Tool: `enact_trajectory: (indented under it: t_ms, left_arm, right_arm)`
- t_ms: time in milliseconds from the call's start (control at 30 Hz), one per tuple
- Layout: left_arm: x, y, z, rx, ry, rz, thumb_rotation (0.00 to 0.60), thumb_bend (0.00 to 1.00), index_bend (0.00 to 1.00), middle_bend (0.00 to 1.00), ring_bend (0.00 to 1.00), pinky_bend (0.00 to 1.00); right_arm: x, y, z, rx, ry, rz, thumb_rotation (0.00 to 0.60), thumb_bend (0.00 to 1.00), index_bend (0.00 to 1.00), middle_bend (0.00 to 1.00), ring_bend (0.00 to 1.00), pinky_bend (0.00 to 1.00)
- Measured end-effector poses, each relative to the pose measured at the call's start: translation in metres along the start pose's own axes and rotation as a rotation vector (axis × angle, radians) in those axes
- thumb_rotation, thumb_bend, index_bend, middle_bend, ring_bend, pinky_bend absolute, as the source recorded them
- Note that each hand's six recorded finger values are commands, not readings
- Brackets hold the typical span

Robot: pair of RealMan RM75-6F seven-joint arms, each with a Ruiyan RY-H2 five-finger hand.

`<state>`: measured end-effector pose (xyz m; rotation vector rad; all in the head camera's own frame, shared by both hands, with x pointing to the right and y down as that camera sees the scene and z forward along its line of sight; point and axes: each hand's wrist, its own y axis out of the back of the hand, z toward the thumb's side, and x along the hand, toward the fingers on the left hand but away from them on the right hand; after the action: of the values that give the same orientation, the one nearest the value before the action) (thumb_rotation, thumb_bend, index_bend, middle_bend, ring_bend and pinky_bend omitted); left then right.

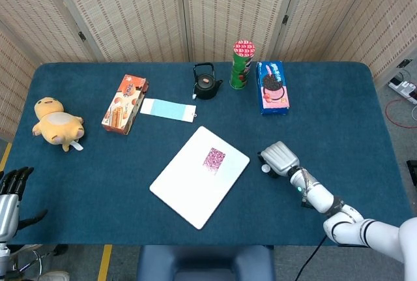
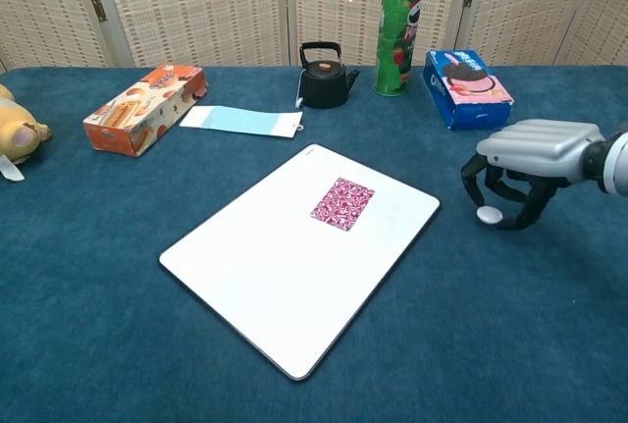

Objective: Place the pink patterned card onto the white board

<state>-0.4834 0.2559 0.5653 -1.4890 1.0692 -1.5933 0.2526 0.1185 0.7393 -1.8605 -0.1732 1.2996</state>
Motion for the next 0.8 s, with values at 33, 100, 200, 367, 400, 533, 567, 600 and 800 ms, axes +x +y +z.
enact_trajectory:
  t_ms: [33, 100, 200, 367, 400, 533, 567, 600, 800]
  left_arm:
    - [0.000, 0.000, 0.000, 0.000, -0.001, 0.001, 0.600, 0.16, 0.14, 0.16, 0.12, 0.05]
    - [0.001, 0.001, 0.002, 0.001, -0.005, 0.004, 0.600, 0.16, 0.14, 0.16, 0.12, 0.05]
    - [0.001, 0.002, 0.003, 0.000, -0.010, 0.007, 0.600, 0.15, 0.14, 0.16, 0.12, 0.05]
    - [0.001, 0.003, 0.004, 0.003, -0.009, 0.006, 0.600, 0.15, 0.14, 0.16, 0.12, 0.05]
    - [0.001, 0.003, 0.004, 0.002, -0.007, 0.007, 0.600, 0.15, 0.13, 0.16, 0.12, 0.05]
    - [0.000, 0.004, 0.003, 0.005, -0.005, 0.009, 0.600, 0.16, 0.13, 0.16, 0.12, 0.05]
    - [0.000, 0.004, 0.002, 0.005, -0.004, 0.009, 0.600, 0.15, 0.13, 0.16, 0.12, 0.05]
    - [-0.001, 0.004, 0.002, 0.004, -0.002, 0.010, 0.600, 0.16, 0.13, 0.16, 0.12, 0.05]
    - [-0.002, 0.002, -0.001, 0.005, 0.007, 0.003, 0.600, 0.15, 0.13, 0.16, 0.12, 0.05]
  right_arm:
    - [0.000, 0.003, 0.002, -0.006, 0.007, -0.005, 0.592, 0.32, 0.52, 0.81, 0.99, 0.80]
    - [-0.001, 0.012, 0.010, -0.019, 0.027, -0.019, 0.592, 0.32, 0.52, 0.81, 0.99, 0.80]
    - [-0.008, 0.029, 0.023, -0.028, 0.062, -0.039, 0.594, 0.32, 0.52, 0.81, 0.99, 0.80]
    - [-0.029, 0.050, 0.051, -0.023, 0.114, -0.052, 0.591, 0.32, 0.52, 0.81, 0.99, 0.80]
    - [-0.033, 0.052, 0.056, -0.023, 0.122, -0.052, 0.592, 0.32, 0.52, 0.81, 0.99, 0.80]
    - [-0.051, 0.058, 0.077, -0.018, 0.146, -0.044, 0.593, 0.32, 0.52, 0.81, 0.99, 0.80]
    - [-0.056, 0.060, 0.082, -0.015, 0.150, -0.041, 0.594, 0.32, 0.52, 0.81, 0.99, 0.80]
    - [-0.060, 0.061, 0.086, -0.014, 0.152, -0.040, 0.593, 0.32, 0.52, 0.81, 0.99, 0.80]
    - [-0.081, 0.065, 0.100, -0.002, 0.146, -0.025, 0.592, 0.32, 0.52, 0.81, 0.99, 0.80]
